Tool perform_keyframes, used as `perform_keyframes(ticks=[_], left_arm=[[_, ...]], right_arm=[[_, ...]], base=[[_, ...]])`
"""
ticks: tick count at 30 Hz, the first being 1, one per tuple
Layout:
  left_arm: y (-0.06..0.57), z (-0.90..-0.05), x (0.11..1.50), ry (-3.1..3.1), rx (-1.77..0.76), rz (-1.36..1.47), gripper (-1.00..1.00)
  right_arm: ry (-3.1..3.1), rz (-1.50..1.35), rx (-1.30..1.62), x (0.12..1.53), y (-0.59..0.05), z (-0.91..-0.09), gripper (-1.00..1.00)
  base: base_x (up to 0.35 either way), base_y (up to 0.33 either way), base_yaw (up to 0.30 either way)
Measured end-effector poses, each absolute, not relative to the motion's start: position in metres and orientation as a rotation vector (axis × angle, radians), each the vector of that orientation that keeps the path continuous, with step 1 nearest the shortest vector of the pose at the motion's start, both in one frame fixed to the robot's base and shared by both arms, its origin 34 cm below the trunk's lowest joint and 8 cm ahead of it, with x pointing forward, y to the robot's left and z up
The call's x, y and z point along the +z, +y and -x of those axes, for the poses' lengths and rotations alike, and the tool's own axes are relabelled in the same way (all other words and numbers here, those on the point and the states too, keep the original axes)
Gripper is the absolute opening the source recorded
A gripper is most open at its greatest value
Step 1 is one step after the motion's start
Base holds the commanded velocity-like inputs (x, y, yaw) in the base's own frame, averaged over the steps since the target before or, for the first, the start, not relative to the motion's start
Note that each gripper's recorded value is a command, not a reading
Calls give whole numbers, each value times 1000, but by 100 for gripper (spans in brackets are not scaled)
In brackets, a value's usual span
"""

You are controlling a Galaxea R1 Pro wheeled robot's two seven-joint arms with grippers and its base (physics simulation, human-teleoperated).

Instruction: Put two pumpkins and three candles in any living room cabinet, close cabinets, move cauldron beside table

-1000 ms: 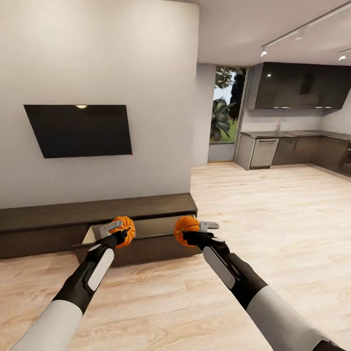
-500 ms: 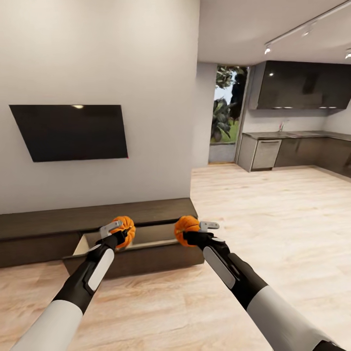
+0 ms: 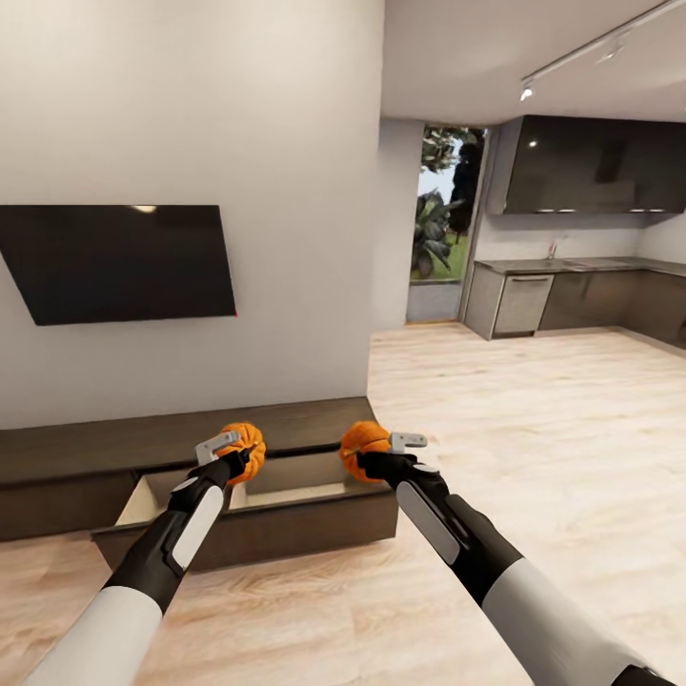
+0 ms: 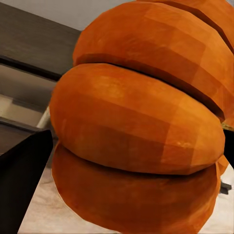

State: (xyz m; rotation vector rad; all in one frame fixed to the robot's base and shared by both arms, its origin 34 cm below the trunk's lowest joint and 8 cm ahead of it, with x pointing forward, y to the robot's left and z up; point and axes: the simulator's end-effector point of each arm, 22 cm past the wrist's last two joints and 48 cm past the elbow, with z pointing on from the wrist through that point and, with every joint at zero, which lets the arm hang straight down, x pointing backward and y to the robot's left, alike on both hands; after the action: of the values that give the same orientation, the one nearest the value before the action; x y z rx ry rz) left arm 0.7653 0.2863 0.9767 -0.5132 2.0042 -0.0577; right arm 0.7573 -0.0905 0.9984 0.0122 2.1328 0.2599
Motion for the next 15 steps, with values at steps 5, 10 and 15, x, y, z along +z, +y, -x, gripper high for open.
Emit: perform_keyframes(ticks=[5,10,15], left_arm=[[287,-765,975,2010,-53,512,-100],[288,-764,972,2015,-50,511,-100],[287,-764,972,2016,-53,511,-100]], right_arm=[[2137,-12,256,997,-90,-757,-100],[2152,-11,251,993,-91,-755,-100],[2158,-14,251,992,-90,-754,-100]], base=[[332,-39,0],[341,-40,0],[341,-91,0]])
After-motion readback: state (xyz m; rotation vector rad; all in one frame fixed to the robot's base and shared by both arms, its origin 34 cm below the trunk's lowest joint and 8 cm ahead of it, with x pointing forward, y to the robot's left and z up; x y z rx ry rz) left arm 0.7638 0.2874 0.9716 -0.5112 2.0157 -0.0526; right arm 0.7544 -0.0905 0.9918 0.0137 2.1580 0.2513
